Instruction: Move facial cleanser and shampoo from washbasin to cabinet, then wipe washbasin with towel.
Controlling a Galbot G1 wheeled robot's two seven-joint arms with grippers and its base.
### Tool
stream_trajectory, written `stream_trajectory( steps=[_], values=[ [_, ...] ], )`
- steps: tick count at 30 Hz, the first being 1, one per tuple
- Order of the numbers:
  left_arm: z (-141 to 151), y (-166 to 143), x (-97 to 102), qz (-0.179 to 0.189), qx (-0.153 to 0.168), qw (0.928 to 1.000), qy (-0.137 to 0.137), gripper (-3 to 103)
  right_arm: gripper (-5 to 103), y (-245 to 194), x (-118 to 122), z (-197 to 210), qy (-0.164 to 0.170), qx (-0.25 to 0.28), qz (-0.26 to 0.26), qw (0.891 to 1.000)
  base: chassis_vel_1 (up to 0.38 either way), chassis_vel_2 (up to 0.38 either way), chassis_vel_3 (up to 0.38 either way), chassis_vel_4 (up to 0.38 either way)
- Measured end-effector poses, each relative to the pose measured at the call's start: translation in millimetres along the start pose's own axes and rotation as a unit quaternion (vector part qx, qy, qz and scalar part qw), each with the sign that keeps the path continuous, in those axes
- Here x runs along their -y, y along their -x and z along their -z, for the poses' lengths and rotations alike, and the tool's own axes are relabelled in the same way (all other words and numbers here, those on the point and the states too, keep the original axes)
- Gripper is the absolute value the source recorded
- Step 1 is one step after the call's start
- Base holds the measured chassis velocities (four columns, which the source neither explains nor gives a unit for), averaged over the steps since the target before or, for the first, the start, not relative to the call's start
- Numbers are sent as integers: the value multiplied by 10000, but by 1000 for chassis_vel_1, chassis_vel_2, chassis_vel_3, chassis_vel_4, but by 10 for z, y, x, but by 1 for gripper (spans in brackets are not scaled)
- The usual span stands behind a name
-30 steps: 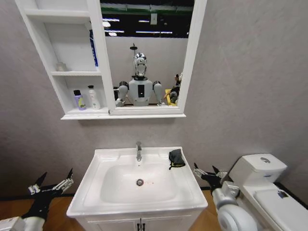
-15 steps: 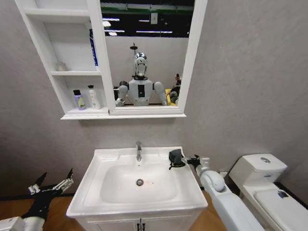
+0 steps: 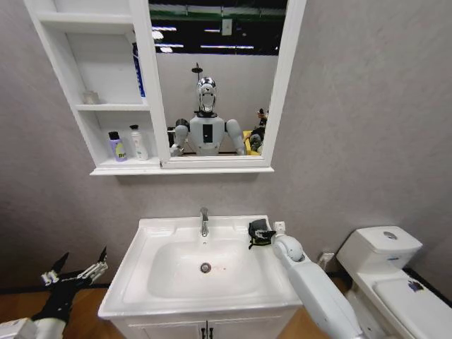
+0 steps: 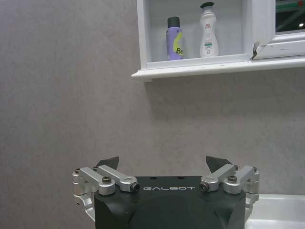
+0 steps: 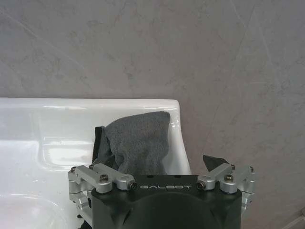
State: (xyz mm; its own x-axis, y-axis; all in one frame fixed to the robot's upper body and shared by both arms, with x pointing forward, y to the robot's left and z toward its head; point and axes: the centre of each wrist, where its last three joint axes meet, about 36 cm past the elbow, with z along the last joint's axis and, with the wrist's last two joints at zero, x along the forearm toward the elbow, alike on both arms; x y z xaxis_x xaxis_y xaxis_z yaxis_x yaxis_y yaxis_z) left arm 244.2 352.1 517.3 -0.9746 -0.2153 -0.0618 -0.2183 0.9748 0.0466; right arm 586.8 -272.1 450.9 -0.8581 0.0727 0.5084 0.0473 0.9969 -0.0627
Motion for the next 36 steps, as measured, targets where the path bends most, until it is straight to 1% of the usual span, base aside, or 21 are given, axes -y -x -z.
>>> stream_trajectory(
  steps=[5,6,7,9,12,13,14,15,20,22,23,24,27,34,36],
  values=[
    [0,0,0,0,0,10000,0,100,100,56,-92,53,3,-10,142,9999,0,0,0,0],
    [0,0,0,-1,0,10000,0,100,103,64,-117,59,-7,-13,160,9999,0,0,0,0],
    [0,0,0,-1,0,10000,0,100,103,64,-117,59,-7,-13,160,9999,0,0,0,0],
    [0,0,0,0,0,10000,0,100,99,88,-147,49,-32,-41,151,9999,0,0,0,0],
    [0,0,0,0,0,10000,0,100,98,113,-144,23,-51,-81,109,9999,0,0,0,0],
    [0,0,0,0,0,10000,0,100,95,132,-133,4,-66,-110,79,9999,0,0,0,0],
    [0,0,0,0,0,10000,0,100,95,132,-133,4,-66,-110,79,9999,0,0,0,0],
    [0,0,0,0,0,10000,0,100,98,145,-124,-10,-73,-133,62,9999,0,0,0,0],
    [0,0,0,0,0,10000,0,100,99,216,-94,-53,-74,-171,50,9998,0,0,0,0],
    [0,0,0,0,0,10000,0,100,93,240,-104,-57,-60,-149,86,9998,0,0,0,0],
    [0,0,0,0,0,10000,0,100,93,240,-104,-57,-60,-149,86,9998,0,0,0,0],
    [0,0,0,0,0,10000,0,100,89,244,-112,-56,-59,-145,107,9998,0,0,0,0],
    [0,0,0,0,0,10000,0,100,87,259,-130,-72,-64,-151,121,9998,0,0,0,0],
    [0,0,0,0,0,10000,0,100,86,288,-123,-99,-76,-175,123,9997,0,0,0,0],
    [0,0,0,0,0,10000,0,100,83,306,-118,-106,-76,-181,117,9997,0,0,0,0]
  ],
)
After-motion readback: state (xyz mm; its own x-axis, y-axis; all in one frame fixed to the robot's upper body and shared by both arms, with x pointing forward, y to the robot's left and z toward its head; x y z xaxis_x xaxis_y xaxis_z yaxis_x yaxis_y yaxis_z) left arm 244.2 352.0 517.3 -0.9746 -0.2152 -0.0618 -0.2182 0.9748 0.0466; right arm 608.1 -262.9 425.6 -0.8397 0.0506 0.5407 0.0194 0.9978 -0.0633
